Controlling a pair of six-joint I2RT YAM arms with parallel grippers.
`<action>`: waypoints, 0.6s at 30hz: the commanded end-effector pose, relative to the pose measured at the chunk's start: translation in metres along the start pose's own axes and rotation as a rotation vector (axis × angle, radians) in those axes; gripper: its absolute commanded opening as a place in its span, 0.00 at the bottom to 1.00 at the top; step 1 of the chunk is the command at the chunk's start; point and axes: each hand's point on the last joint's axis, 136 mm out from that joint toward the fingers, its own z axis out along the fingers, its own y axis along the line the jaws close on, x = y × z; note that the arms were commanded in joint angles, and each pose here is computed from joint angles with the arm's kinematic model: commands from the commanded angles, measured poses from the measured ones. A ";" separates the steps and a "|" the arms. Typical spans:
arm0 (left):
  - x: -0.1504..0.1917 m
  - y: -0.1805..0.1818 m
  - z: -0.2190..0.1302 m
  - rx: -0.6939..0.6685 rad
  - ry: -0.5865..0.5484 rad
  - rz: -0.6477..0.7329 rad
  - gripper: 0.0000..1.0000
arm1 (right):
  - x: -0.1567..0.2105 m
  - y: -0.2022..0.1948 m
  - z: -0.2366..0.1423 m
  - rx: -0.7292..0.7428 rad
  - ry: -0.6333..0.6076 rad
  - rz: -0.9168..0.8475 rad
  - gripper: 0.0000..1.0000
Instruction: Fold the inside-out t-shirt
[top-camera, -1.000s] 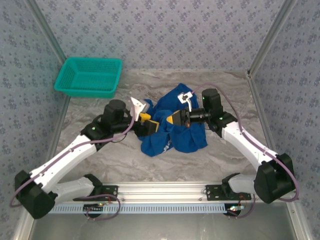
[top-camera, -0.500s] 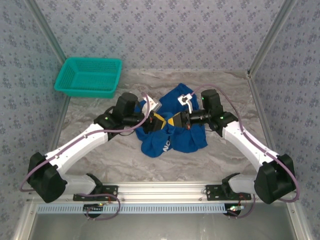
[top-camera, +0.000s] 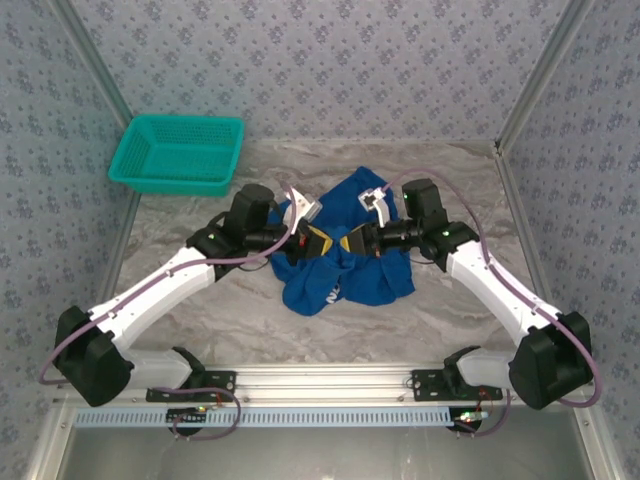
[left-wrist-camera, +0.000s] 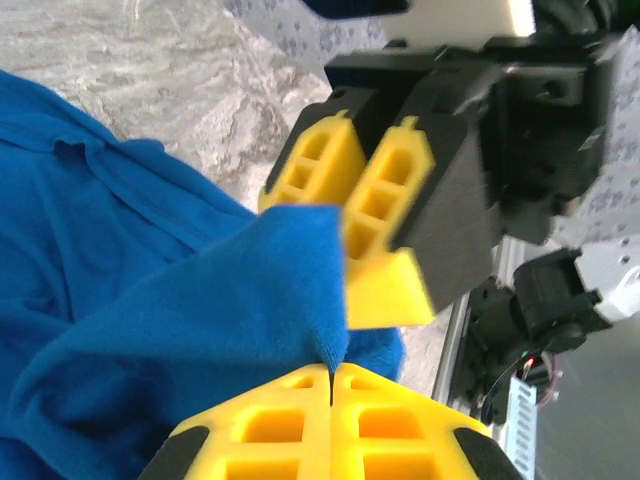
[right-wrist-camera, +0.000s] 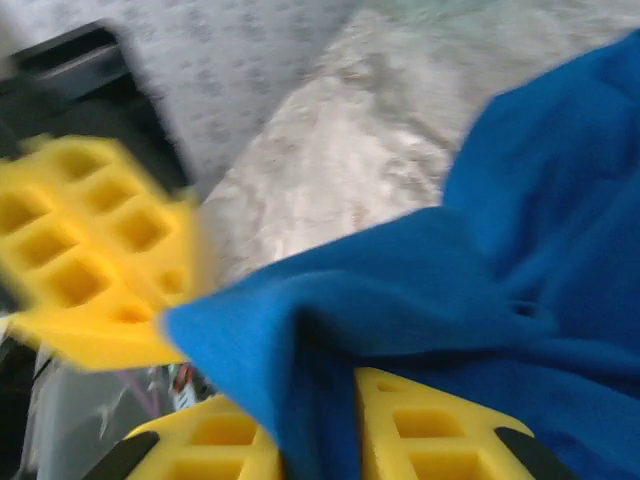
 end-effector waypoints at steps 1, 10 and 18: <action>-0.038 -0.020 -0.023 0.068 -0.147 -0.084 0.00 | -0.008 -0.051 -0.019 0.373 0.023 0.036 0.31; -0.052 -0.008 -0.030 0.072 -0.149 -0.381 0.00 | -0.012 -0.023 -0.029 0.457 -0.010 -0.232 0.57; -0.059 -0.009 -0.032 0.085 -0.131 -0.454 0.00 | -0.002 0.027 -0.031 0.354 -0.103 -0.429 0.61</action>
